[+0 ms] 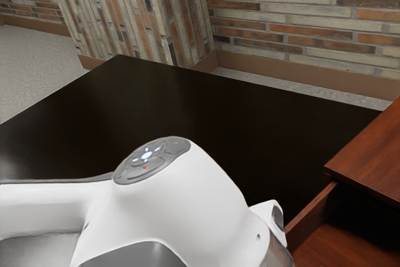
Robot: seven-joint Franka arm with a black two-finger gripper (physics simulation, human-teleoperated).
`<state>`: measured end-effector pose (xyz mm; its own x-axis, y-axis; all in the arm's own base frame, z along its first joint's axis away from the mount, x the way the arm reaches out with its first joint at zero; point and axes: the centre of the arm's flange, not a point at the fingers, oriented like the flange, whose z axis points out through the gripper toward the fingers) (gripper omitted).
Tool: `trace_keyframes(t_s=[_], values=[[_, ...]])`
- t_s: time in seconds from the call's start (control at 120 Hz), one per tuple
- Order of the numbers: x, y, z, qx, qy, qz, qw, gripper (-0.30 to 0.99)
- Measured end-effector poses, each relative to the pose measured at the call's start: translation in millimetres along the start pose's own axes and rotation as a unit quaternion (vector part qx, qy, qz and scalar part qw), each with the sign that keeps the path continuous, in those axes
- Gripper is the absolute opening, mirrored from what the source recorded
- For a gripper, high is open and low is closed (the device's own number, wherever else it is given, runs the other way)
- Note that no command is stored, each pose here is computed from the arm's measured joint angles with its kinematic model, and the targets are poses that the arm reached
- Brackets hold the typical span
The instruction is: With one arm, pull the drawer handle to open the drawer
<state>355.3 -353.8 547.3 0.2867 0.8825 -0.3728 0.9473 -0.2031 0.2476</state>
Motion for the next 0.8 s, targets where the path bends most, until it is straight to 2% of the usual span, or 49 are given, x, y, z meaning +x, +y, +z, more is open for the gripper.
trace_keyframes(t_s=[0.392,0.8], values=[[1.5,4.5,1.5,-0.006,0.012,0.009,1.000,0.29],[2.0,6.2,-0.1,-0.007,0.011,0.020,1.000,0.31]])
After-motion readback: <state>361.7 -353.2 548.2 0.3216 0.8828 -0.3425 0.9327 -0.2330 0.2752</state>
